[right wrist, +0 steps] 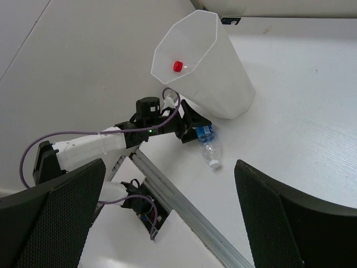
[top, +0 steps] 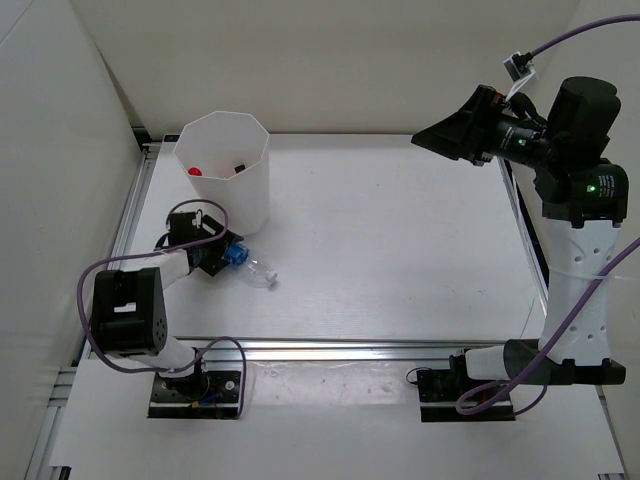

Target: Put the plastic bottles in the bin

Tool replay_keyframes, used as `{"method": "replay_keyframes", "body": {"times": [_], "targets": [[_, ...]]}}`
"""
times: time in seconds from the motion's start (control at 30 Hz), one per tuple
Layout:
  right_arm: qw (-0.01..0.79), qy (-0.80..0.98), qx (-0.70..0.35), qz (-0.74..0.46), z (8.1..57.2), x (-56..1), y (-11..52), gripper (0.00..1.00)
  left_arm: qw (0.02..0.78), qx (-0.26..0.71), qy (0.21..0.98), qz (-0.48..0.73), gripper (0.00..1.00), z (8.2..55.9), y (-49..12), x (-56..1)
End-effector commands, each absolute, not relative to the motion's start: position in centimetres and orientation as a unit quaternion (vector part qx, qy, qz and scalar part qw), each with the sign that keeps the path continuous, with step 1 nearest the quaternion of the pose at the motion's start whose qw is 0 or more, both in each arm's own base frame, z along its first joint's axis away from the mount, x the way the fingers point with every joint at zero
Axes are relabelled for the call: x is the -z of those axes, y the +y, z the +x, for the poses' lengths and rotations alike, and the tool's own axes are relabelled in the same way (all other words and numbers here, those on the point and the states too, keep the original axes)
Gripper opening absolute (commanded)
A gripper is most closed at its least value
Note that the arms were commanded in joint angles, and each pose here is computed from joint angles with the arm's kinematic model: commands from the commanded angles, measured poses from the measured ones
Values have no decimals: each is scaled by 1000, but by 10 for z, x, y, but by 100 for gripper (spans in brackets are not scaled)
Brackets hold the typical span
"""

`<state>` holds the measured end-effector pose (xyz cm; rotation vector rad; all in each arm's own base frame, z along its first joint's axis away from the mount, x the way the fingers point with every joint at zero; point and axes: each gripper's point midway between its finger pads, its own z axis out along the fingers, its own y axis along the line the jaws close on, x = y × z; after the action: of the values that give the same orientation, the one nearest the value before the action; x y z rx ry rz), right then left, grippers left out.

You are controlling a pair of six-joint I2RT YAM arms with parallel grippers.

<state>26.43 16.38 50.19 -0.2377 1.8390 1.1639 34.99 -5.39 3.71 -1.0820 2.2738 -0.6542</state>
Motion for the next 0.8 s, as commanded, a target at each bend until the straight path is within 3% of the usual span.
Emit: {"method": "replay_keyframes", "body": {"times": [0.0, 0.07, 0.1, 0.13, 0.17, 0.43, 0.47, 0.5, 0.6, 0.63, 0.7, 0.77], "targets": [[465, 749, -462, -99, 263, -499, 161, 100, 242, 238, 852, -397, 87, 343, -59, -25], [465, 749, -462, -99, 263, -499, 161, 100, 240, 243, 853, -396, 80, 343, -60, -25], [465, 749, -462, -99, 263, -499, 161, 100, 233, 244, 856, -391, 74, 338, -62, -22], [465, 749, -462, -99, 263, -499, 161, 100, 231, 243, 857, -391, 60, 333, -62, -20], [465, 749, -462, -99, 263, -499, 161, 100, 232, 242, 859, -387, 57, 330, -62, -19], [460, 750, -466, -92, 276, -501, 162, 100, 230, 309, 828, -407, 51, 259, -86, -41], [460, 750, -466, -92, 276, -501, 162, 100, 272, 339, 809, -396, 50, 258, -91, -72], [456, 749, -471, -91, 274, -501, 163, 100, 267, 320, 812, -409, 50, 243, -88, -72], [445, 749, -483, -90, 279, -500, 166, 100, 360, 303, 788, -397, 52, 236, -70, -139], [439, 750, -487, -92, 281, -498, 168, 100, 417, 314, 764, -379, 54, 243, -65, -195], [434, 751, -492, -84, 289, -498, 169, 100, 474, 281, 755, -355, 54, 248, -50, -244], [429, 748, -499, -84, 291, -500, 170, 100, 553, 258, 733, -300, 53, 256, -40, -332]]}}
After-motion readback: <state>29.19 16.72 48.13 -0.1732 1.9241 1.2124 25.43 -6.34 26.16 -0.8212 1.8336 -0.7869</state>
